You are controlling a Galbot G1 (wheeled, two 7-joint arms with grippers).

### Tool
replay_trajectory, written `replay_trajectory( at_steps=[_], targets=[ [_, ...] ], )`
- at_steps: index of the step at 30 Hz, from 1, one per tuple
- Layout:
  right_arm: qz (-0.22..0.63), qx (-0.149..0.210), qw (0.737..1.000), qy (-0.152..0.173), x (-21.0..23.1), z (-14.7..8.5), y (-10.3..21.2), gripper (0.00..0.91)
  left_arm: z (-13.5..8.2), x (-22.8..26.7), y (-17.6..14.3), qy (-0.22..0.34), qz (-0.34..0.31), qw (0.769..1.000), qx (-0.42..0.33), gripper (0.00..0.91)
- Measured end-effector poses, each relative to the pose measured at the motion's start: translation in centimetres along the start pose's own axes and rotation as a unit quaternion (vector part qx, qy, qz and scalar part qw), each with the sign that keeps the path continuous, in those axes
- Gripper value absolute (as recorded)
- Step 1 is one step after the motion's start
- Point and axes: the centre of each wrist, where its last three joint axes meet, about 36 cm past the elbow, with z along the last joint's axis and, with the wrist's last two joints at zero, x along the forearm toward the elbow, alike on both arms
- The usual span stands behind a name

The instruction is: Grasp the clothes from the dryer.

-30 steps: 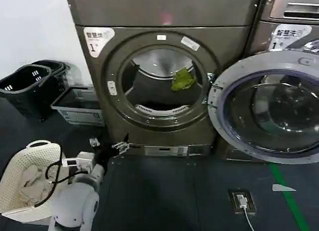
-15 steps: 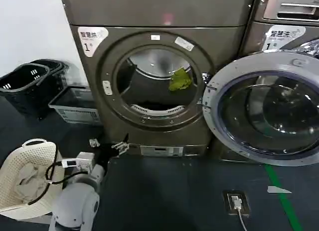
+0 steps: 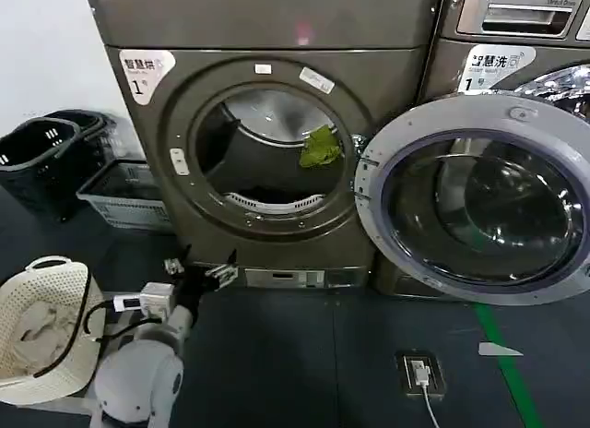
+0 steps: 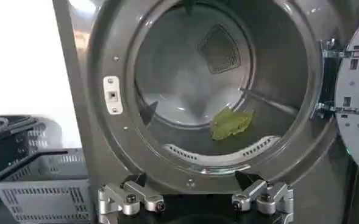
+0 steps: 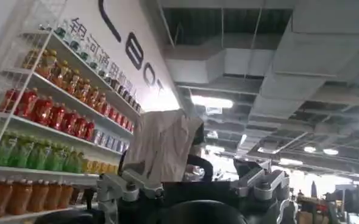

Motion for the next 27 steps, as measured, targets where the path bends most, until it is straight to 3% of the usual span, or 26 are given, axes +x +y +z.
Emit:
replay_trajectory(
  at_steps=[27],
  targets=[
    [0.011, -0.025, 1.000, -0.012, 0.50, 0.35, -0.55, 0.907, 0.24, -0.22, 0.00, 0.004, -0.001, 1.000, -0.004, 0.907]
  ],
)
